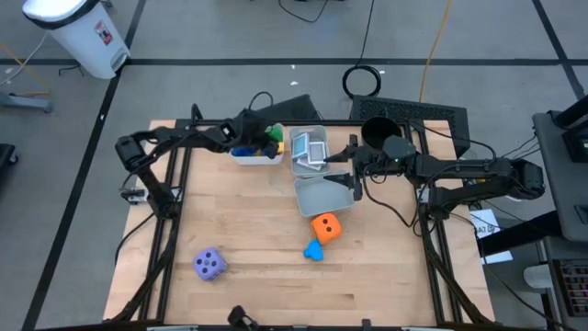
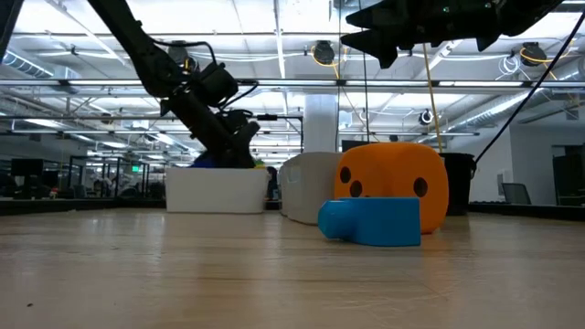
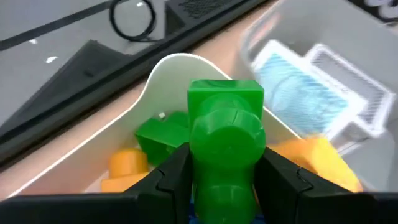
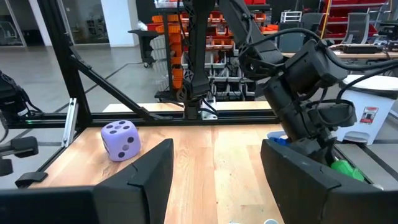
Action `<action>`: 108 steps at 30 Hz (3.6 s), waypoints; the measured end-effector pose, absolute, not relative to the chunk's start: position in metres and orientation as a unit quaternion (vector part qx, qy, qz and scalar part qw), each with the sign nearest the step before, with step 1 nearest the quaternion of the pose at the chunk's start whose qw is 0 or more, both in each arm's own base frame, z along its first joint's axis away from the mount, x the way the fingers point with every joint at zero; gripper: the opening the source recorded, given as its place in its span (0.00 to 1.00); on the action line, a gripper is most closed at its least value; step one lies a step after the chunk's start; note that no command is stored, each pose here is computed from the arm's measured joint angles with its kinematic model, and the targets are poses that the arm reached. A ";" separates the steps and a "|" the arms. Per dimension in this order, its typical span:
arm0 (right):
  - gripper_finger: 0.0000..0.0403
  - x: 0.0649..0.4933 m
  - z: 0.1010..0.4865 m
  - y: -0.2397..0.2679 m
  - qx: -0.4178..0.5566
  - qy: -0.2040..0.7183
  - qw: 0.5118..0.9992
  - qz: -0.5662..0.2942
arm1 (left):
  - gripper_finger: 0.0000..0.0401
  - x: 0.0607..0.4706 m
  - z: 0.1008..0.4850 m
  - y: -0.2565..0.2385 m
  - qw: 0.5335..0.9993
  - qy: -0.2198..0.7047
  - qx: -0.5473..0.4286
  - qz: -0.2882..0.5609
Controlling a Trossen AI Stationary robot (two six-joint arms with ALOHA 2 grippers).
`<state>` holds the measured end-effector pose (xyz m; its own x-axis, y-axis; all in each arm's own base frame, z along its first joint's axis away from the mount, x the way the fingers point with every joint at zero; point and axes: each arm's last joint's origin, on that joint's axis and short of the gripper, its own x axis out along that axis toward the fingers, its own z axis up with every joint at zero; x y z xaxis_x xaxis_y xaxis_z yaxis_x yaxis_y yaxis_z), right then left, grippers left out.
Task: Pick & Place Toys
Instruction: Put the green game piece into the white bin, then put the blue game piece into the white bin
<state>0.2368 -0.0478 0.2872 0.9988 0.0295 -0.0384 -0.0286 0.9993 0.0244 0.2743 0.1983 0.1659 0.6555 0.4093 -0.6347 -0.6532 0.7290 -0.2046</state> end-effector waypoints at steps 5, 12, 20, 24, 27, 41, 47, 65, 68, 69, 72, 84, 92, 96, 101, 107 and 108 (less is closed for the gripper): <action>0.54 0.237 0.287 -0.048 0.012 0.019 1.000 0.015 | 0.34 0.280 0.167 0.194 0.889 0.271 -0.222 0.296; 0.55 0.237 0.287 -0.048 0.012 0.020 1.000 0.015 | 0.54 0.279 0.165 0.191 0.876 0.284 -0.223 0.320; 0.61 0.237 0.285 -0.047 0.027 0.032 0.999 0.017 | 0.94 0.277 0.175 0.189 0.887 0.278 -0.209 0.303; 0.64 0.237 0.279 -0.042 0.026 0.062 0.997 0.038 | 0.83 0.273 0.193 0.186 0.896 0.254 -0.202 0.302; 0.66 0.238 0.275 -0.034 0.025 0.079 0.995 0.056 | 0.77 0.269 0.208 0.182 0.904 0.233 -0.196 0.301; 0.67 0.251 0.246 0.038 0.031 0.168 0.966 0.196 | 0.70 0.286 0.250 0.094 0.952 0.217 -0.196 0.093; 0.67 0.259 0.212 0.075 0.058 0.256 0.934 0.242 | 0.70 0.310 0.230 0.019 0.937 0.276 -0.213 -0.012; 0.67 0.237 0.228 0.122 0.026 0.210 0.946 0.245 | 0.70 0.351 0.117 -0.157 0.970 0.235 -0.056 -0.023; 0.67 0.237 0.228 0.122 0.024 0.208 0.948 0.238 | 0.70 0.356 0.103 -0.165 0.971 0.236 -0.022 0.008; 0.67 0.237 0.228 0.122 0.024 0.209 0.948 0.237 | 0.70 0.357 0.100 -0.165 0.971 0.238 -0.017 0.017; 0.67 0.238 0.228 0.121 0.025 0.208 0.949 0.236 | 0.70 0.362 0.091 -0.161 0.969 0.243 -0.017 0.036; 0.67 0.238 0.228 0.121 0.029 0.211 0.948 0.236 | 0.55 0.369 0.081 -0.145 0.965 0.253 -0.038 0.059; 0.67 0.238 0.228 0.121 0.030 0.211 0.948 0.236 | 0.29 0.369 0.084 -0.147 0.966 0.253 -0.048 0.034; 0.67 0.237 0.228 0.121 0.030 0.211 0.948 0.236 | 0.29 0.368 0.089 -0.148 0.966 0.252 -0.049 0.024; 0.67 0.237 0.228 0.121 0.030 0.213 0.948 0.236 | 0.29 0.366 0.105 -0.150 0.968 0.247 -0.038 0.020; 0.67 0.237 0.227 0.121 0.030 0.217 0.947 0.235 | 0.29 0.350 0.168 -0.147 0.972 0.230 -0.037 0.020; 0.67 0.237 0.227 0.121 0.031 0.217 0.947 0.235 | 0.29 0.345 0.183 -0.146 0.974 0.224 -0.035 0.021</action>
